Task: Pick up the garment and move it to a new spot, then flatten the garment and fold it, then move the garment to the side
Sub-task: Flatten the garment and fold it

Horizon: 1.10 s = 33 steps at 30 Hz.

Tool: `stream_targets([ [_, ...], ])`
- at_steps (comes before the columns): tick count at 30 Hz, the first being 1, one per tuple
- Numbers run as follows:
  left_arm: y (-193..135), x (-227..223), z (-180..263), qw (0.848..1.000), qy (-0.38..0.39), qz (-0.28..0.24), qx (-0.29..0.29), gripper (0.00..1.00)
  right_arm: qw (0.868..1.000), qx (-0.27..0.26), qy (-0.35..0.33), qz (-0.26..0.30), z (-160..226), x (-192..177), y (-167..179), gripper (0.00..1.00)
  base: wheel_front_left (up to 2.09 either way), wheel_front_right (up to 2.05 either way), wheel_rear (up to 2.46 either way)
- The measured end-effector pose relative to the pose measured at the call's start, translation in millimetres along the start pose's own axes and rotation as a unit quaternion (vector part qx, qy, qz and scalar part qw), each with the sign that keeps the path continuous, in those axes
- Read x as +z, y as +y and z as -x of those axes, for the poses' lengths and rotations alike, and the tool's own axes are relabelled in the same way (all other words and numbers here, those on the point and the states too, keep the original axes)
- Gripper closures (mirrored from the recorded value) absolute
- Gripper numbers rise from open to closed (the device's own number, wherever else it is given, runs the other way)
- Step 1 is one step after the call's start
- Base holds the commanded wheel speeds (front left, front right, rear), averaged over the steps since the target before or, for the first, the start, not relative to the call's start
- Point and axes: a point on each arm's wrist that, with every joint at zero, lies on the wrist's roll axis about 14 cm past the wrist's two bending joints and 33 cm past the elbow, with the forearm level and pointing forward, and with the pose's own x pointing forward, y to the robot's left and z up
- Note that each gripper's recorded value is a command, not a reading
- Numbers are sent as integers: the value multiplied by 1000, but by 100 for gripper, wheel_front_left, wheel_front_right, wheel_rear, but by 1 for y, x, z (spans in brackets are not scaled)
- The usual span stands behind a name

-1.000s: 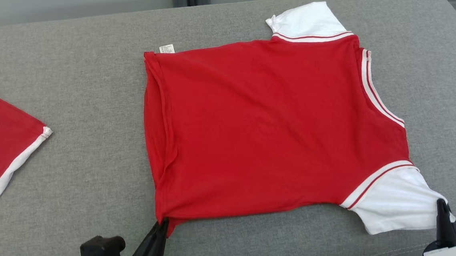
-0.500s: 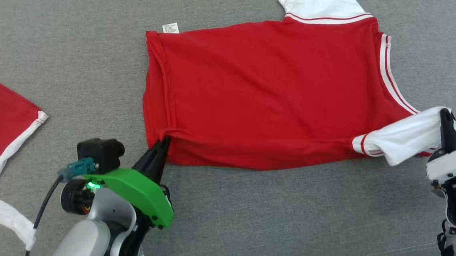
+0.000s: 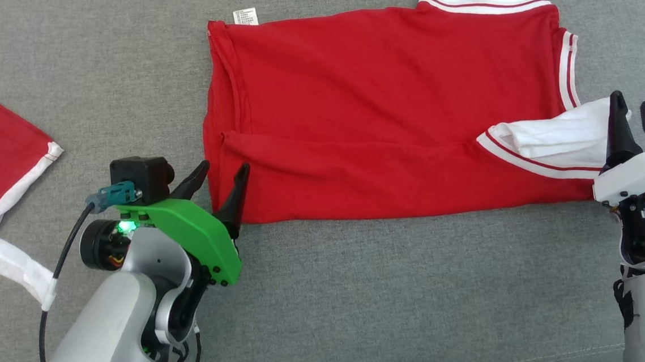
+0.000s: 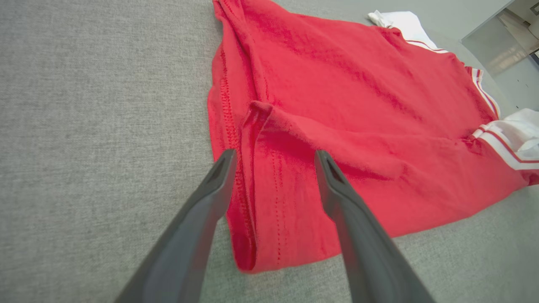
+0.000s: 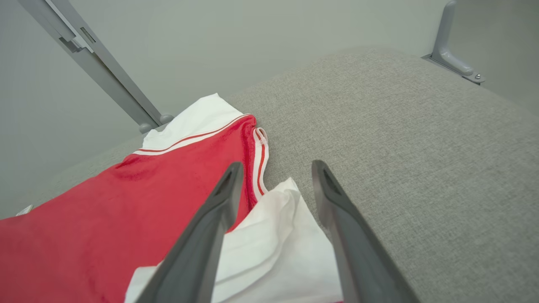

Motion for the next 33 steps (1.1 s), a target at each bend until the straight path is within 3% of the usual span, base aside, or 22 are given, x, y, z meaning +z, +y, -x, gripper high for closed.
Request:
stream_targets([
  [6,-3,-11,19,1000,-1,19,1,0,999,-2,-15,28,18,10,-16,0,0,0,0],
  [12,4,-36,19,999,39,23,10,0,990,-16,96,99,39,-44,-44,0,0,0,0],
  [20,5,-55,5,996,74,39,-5,0,980,-10,174,99,38,-84,-43,0,0,0,0],
  [21,4,-57,3,996,78,46,-7,22,979,-12,177,100,37,-85,-44,0,0,0,0],
  [22,4,-58,3,996,82,46,-10,50,978,-12,180,101,36,-86,-45,17,0,0,0],
  [23,4,-58,2,996,82,44,-12,67,978,-12,181,101,34,-86,-44,58,0,0,0],
  [24,2,-59,2,995,84,46,-16,100,978,-12,182,99,33,-85,-45,74,0,0,0],
  [25,0,-59,2,995,86,45,-22,100,978,-10,183,99,32,-85,-44,100,0,0,0],
  [33,-10,-63,24,994,87,51,-40,100,976,-10,189,103,43,-72,-57,100,0,0,0],
])
